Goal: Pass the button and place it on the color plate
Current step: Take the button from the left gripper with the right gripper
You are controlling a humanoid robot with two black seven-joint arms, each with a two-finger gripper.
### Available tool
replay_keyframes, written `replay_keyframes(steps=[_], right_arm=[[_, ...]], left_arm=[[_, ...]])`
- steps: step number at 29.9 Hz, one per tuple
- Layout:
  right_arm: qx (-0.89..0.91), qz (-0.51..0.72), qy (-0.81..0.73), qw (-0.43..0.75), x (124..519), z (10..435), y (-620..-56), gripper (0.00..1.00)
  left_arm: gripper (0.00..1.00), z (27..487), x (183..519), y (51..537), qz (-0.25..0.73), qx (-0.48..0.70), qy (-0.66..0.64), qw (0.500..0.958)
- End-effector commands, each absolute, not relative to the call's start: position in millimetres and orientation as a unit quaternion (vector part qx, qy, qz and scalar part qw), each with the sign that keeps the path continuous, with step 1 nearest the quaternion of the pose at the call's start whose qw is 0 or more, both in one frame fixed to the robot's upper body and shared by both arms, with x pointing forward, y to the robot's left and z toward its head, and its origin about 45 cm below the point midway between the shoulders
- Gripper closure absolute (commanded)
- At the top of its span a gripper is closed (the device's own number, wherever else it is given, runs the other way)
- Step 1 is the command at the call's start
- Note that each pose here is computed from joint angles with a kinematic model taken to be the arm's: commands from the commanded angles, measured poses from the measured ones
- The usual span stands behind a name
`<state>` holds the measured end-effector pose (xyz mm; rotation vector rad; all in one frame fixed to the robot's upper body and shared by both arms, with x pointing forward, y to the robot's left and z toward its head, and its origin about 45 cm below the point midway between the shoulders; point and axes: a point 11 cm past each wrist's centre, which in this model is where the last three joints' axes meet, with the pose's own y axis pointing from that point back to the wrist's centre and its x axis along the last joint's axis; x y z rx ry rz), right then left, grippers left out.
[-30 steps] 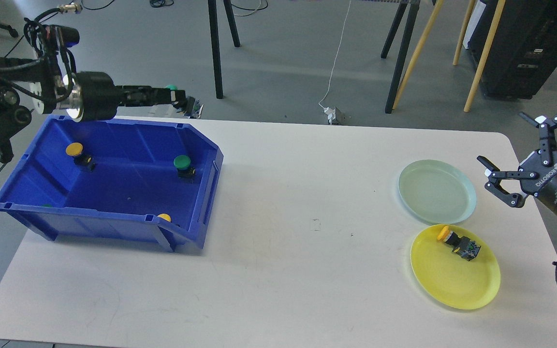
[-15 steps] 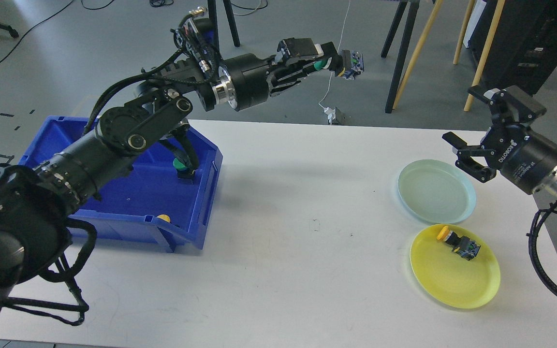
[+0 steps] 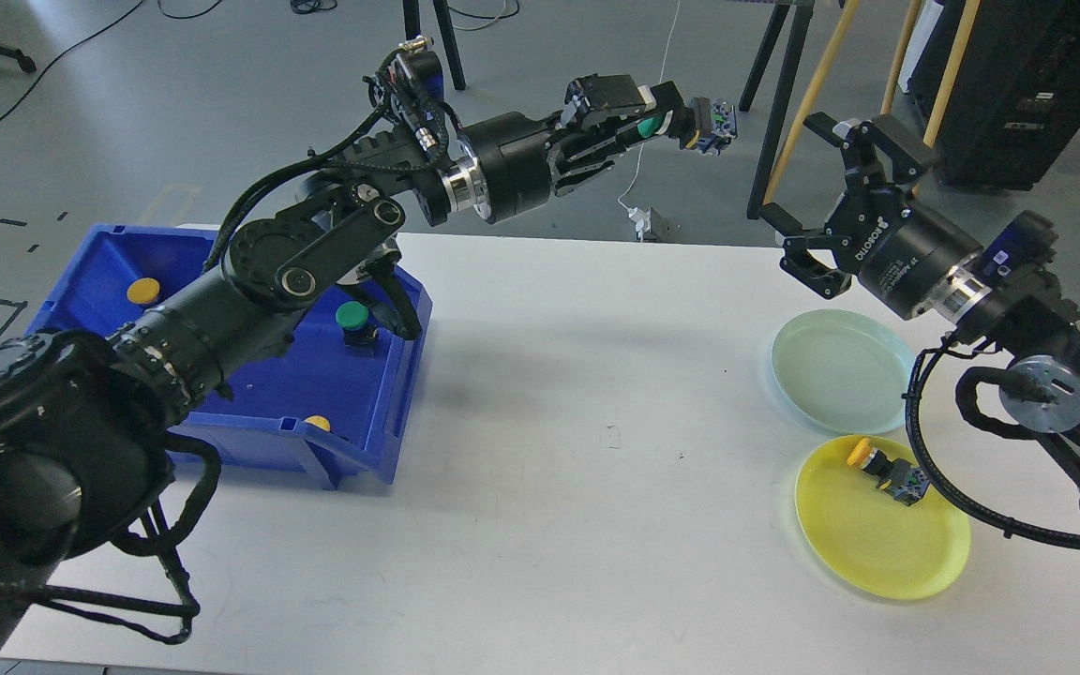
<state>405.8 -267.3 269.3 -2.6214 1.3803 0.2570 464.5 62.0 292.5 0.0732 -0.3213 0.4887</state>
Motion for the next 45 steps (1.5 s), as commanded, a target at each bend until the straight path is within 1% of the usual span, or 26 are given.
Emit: replay_keyframes(steps=[1, 7, 13, 16, 18, 20, 23, 26, 28, 29, 30, 31, 37, 38, 40, 42, 43, 44, 45], right_arm=[[-0.880, 0.084, 0.455, 0.106, 413, 275, -253, 0.01], [-0.893, 0.078, 0.438, 0.074, 425, 269, -232, 0.01], [-0.899, 0.085, 0.419, 0.097, 432, 274, -201, 0.01], [-0.896, 0.080, 0.424, 0.108, 435, 278, -201, 0.03], [-0.896, 0.080, 0.423, 0.112, 436, 279, -198, 0.07], [-0.895, 0.079, 0.424, 0.113, 437, 280, -199, 0.16], [-0.895, 0.078, 0.424, 0.113, 436, 279, -200, 0.34], [-0.897, 0.074, 0.422, 0.113, 435, 279, -199, 0.44], [-0.898, 0.073, 0.419, 0.114, 435, 279, -198, 0.53], [-0.898, 0.072, 0.418, 0.116, 435, 280, -198, 0.59], [-0.899, 0.071, 0.416, 0.117, 435, 281, -196, 0.69], [-0.896, 0.070, 0.424, 0.115, 436, 279, -198, 0.74], [-0.895, 0.073, 0.425, 0.118, 436, 276, -198, 0.80], [-0.895, 0.073, 0.425, 0.118, 436, 276, -198, 0.82], [-0.894, 0.072, 0.426, 0.117, 436, 276, -199, 0.92], [-0.894, 0.071, 0.426, 0.117, 436, 277, -200, 0.95], [-0.894, 0.071, 0.428, 0.117, 436, 277, -201, 0.97], [-0.893, 0.071, 0.429, 0.117, 436, 277, -202, 0.98], [-0.893, 0.070, 0.430, 0.116, 437, 277, -202, 0.98]], left_arm=[[0.83, 291, 466, 65, 0.246, 0.037, -0.155, 0.956], [0.83, 289, 466, 65, 0.247, 0.038, -0.154, 0.956], [0.83, 290, 467, 66, 0.248, 0.037, -0.153, 0.956], [0.83, 291, 467, 67, 0.250, 0.035, -0.153, 0.955], [0.83, 290, 468, 67, 0.252, 0.035, -0.152, 0.955], [0.83, 290, 467, 67, 0.251, 0.036, -0.153, 0.955], [0.83, 290, 467, 67, 0.251, 0.036, -0.153, 0.955], [0.82, 288, 469, 71, 0.257, 0.039, -0.151, 0.954], [0.82, 288, 470, 71, 0.258, 0.039, -0.150, 0.954], [0.82, 287, 470, 71, 0.257, 0.040, -0.150, 0.954], [0.82, 288, 470, 72, 0.258, 0.040, -0.150, 0.953], [0.82, 288, 470, 71, 0.258, 0.039, -0.149, 0.954], [0.81, 288, 470, 72, 0.260, 0.038, -0.149, 0.953], [0.79, 288, 470, 72, 0.260, 0.038, -0.149, 0.953], [0.77, 288, 470, 71, 0.260, 0.036, -0.147, 0.954], [0.74, 288, 470, 71, 0.260, 0.036, -0.147, 0.954], [0.72, 288, 470, 71, 0.260, 0.036, -0.147, 0.954], [0.66, 288, 470, 71, 0.260, 0.036, -0.147, 0.954], [0.57, 288, 470, 72, 0.261, 0.035, -0.146, 0.954]])
